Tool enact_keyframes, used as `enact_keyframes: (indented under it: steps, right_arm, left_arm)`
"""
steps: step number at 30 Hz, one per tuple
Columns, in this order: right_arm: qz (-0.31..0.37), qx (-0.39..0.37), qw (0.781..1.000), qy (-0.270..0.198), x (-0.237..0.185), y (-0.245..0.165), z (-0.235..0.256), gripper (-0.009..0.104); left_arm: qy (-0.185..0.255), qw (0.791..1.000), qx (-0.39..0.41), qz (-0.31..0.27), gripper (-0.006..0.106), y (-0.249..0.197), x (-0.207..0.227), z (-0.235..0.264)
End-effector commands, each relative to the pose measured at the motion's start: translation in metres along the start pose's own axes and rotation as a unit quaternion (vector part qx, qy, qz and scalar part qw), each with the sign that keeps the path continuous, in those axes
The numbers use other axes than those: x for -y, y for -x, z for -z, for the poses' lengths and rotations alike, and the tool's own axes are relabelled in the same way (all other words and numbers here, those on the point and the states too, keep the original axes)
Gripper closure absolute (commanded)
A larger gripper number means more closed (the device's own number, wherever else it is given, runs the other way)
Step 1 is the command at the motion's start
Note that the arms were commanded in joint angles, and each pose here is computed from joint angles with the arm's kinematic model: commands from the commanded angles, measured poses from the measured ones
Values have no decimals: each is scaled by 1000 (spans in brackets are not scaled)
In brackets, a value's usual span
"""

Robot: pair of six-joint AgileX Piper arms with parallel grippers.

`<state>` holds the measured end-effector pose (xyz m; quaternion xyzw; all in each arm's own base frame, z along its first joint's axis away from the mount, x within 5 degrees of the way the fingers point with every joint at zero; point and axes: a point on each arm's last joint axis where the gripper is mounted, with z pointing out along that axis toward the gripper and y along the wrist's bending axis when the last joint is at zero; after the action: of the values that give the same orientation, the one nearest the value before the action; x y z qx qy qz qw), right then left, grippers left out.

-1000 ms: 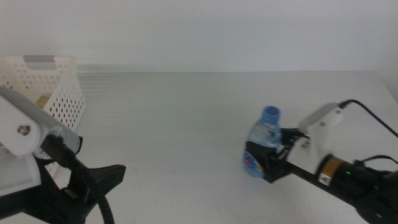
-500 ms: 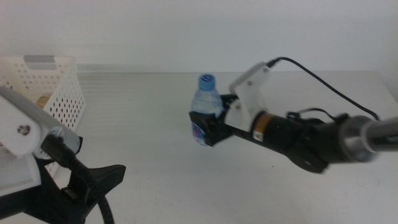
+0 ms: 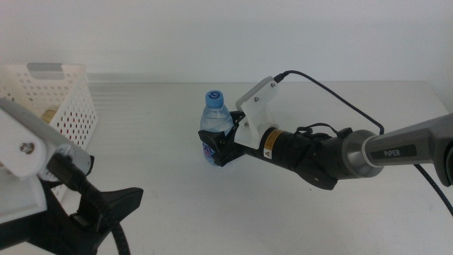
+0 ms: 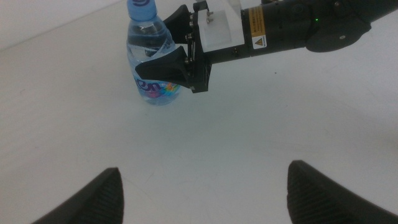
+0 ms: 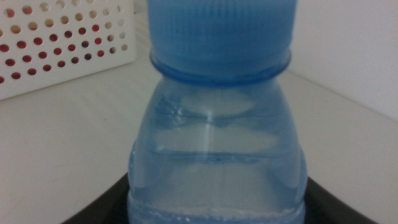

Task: Use arms to grab the bottles and put them into the dustbin to the left of the table.

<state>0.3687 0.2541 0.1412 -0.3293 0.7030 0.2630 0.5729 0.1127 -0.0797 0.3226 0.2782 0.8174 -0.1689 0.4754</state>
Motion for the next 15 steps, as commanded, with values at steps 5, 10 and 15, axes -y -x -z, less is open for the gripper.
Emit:
enact_keyframes:
  steps: [5,10,15]
  right_arm:
    - [4,98,995,16,-4,46,5,90]
    - [8,97,995,20,-5,46,5,60]
    - [32,91,995,38,-9,46,6,17]
  left_arm:
    - [2,999,52,10,18,15,0,5]
    - [2,999,52,10,18,15,0,5]
    - [2,999,52,10,18,15,0,5]
